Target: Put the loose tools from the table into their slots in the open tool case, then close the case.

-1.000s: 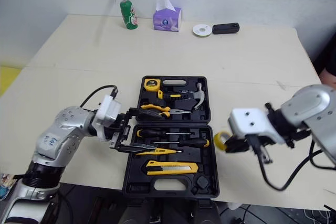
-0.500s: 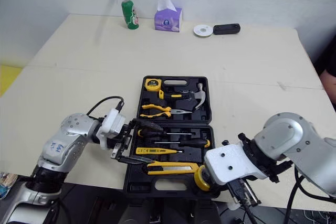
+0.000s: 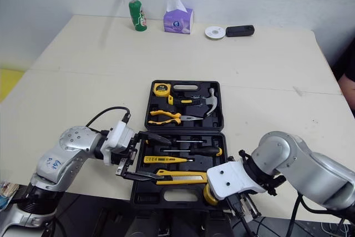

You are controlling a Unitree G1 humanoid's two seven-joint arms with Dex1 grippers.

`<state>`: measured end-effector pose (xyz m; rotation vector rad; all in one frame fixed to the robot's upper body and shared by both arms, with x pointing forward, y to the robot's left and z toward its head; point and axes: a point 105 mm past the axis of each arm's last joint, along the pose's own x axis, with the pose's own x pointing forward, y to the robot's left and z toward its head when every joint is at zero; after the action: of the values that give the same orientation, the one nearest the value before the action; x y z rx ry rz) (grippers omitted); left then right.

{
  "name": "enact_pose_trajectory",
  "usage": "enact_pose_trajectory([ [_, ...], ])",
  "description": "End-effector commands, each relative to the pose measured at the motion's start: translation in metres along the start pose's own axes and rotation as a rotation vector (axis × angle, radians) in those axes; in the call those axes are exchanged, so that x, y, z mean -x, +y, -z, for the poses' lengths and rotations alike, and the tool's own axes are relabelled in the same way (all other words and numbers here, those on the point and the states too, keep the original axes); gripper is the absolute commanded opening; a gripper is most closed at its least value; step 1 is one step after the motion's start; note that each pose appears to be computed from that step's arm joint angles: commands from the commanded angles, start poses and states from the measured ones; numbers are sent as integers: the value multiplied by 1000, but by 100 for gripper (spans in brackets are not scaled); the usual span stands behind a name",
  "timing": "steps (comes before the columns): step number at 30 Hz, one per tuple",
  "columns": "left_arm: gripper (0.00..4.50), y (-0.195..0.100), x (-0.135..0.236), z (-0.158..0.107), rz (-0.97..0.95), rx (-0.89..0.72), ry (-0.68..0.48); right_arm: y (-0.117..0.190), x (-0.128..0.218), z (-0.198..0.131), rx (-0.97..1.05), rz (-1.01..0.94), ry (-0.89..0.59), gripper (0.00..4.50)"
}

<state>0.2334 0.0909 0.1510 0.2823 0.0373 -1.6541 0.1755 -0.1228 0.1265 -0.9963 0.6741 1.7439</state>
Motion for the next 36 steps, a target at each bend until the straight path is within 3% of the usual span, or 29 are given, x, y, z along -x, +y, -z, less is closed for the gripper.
enact_pose_trajectory([
  [1, 450, -3, 2, -10, -14, -28, -28, 0, 1, 2, 9, -1, 26, 3],
  [8, 450, -3, 1, -10, -15, -13, -27, -9, 1, 12, -2, 47, 83, 3],
  [21, 450, -10, 6, -10, -28, 16, -8, -5, -3, 3, -31, -7, 30, 3],
  [26, 450, -12, 11, -9, -39, 25, 7, -4, -1, -3, -8, -22, -18, 207],
  [36, 450, -11, 17, -7, -80, 32, 17, 6, 32, -7, -109, -63, -121, 207],
])
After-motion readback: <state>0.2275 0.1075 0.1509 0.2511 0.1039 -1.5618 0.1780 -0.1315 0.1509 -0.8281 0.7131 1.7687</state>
